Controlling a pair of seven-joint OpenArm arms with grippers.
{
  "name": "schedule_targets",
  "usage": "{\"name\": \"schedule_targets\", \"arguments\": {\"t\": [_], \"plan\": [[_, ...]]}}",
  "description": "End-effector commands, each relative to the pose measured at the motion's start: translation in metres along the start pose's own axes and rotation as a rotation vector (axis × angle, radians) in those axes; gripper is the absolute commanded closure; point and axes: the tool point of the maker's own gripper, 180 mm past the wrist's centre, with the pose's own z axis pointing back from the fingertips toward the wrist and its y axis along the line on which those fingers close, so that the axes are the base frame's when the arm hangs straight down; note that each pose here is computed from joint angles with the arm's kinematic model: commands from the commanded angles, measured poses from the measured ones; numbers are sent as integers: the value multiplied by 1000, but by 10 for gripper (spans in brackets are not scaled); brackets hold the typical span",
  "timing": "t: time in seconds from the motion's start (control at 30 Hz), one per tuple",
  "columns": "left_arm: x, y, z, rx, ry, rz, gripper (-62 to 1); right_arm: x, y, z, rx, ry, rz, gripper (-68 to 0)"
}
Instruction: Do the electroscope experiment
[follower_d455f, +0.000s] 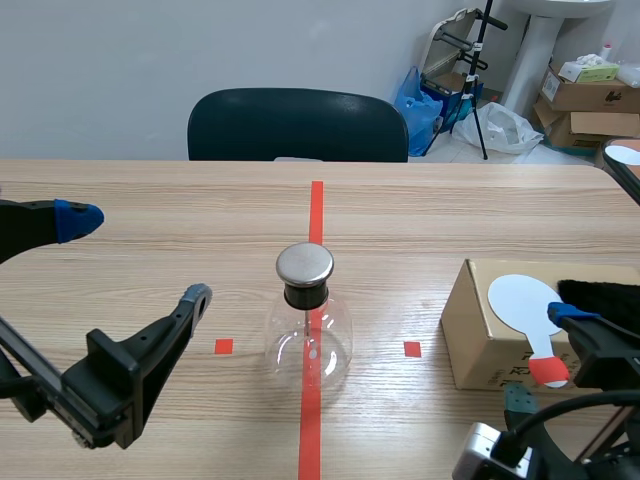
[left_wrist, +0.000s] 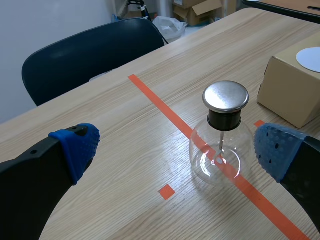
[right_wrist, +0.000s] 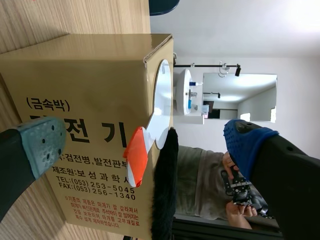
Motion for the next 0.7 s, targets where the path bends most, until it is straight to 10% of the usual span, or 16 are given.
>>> {"name": "schedule_targets", "arguments": {"t": [0.0,0.43,0.67], "plan": [[4,-1,0,7,-21,18,-623,-2,-9,-4,-37,8,2,-547],[4,-1,0,7,-21,18,-623,-5,-9,-4,-37,20,2,-5],[4,-1,0,7,-21,18,-623,-5,-9,-4,-37,23,2,-8]]}}
